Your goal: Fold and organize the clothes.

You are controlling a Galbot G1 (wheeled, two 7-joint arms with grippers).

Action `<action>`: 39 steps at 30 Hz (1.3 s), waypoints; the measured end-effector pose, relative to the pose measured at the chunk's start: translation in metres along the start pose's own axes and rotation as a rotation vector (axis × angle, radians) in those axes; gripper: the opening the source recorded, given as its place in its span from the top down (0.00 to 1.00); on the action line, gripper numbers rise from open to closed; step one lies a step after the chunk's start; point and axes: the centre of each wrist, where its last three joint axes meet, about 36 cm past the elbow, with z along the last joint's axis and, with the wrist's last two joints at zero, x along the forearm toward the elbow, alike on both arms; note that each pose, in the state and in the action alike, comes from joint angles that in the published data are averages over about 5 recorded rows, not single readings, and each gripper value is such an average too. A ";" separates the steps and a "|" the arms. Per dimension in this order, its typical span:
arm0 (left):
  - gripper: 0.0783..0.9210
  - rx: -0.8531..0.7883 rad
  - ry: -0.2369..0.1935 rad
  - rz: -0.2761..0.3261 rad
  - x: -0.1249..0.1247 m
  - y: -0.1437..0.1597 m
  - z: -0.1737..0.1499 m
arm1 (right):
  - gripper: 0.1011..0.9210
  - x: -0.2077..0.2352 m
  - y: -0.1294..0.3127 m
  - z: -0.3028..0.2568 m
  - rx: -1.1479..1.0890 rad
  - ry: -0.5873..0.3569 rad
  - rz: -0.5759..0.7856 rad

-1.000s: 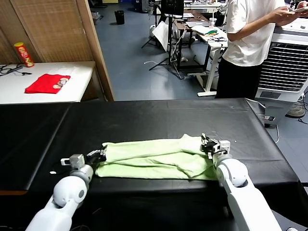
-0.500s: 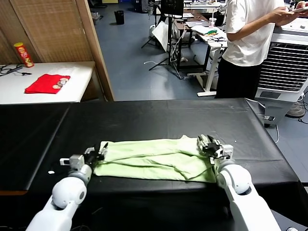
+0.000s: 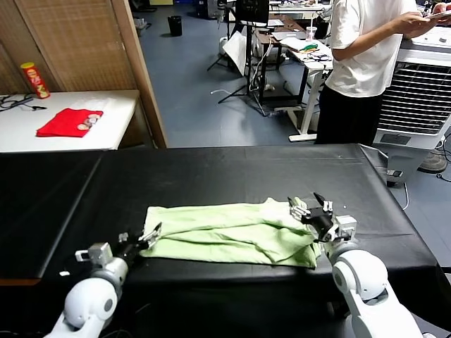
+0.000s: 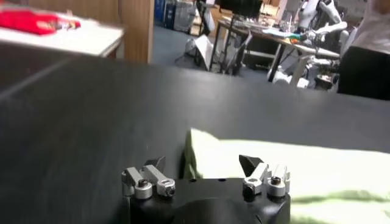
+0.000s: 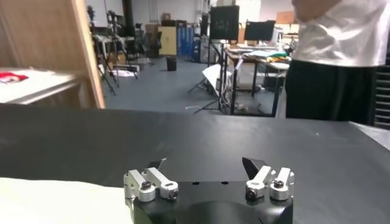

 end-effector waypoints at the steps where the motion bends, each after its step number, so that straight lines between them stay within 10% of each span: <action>1: 0.18 0.002 0.004 0.000 0.001 -0.001 0.003 | 0.15 0.001 0.001 -0.001 0.003 -0.003 -0.002; 14: 0.89 0.002 0.011 -0.017 -0.002 -0.005 0.015 | 0.15 0.007 0.001 -0.008 0.027 -0.040 -0.004; 22: 0.90 -0.230 -0.043 -0.100 0.003 0.013 0.005 | 0.15 0.014 -0.004 -0.012 0.025 -0.055 0.017; 32: 0.90 -0.570 -0.105 -0.315 0.031 0.105 -0.057 | 0.15 0.019 0.000 -0.006 0.010 -0.048 0.026; 39: 0.90 -0.548 -0.121 -0.290 0.038 0.067 -0.067 | 0.15 0.025 -0.001 -0.004 0.015 -0.045 0.036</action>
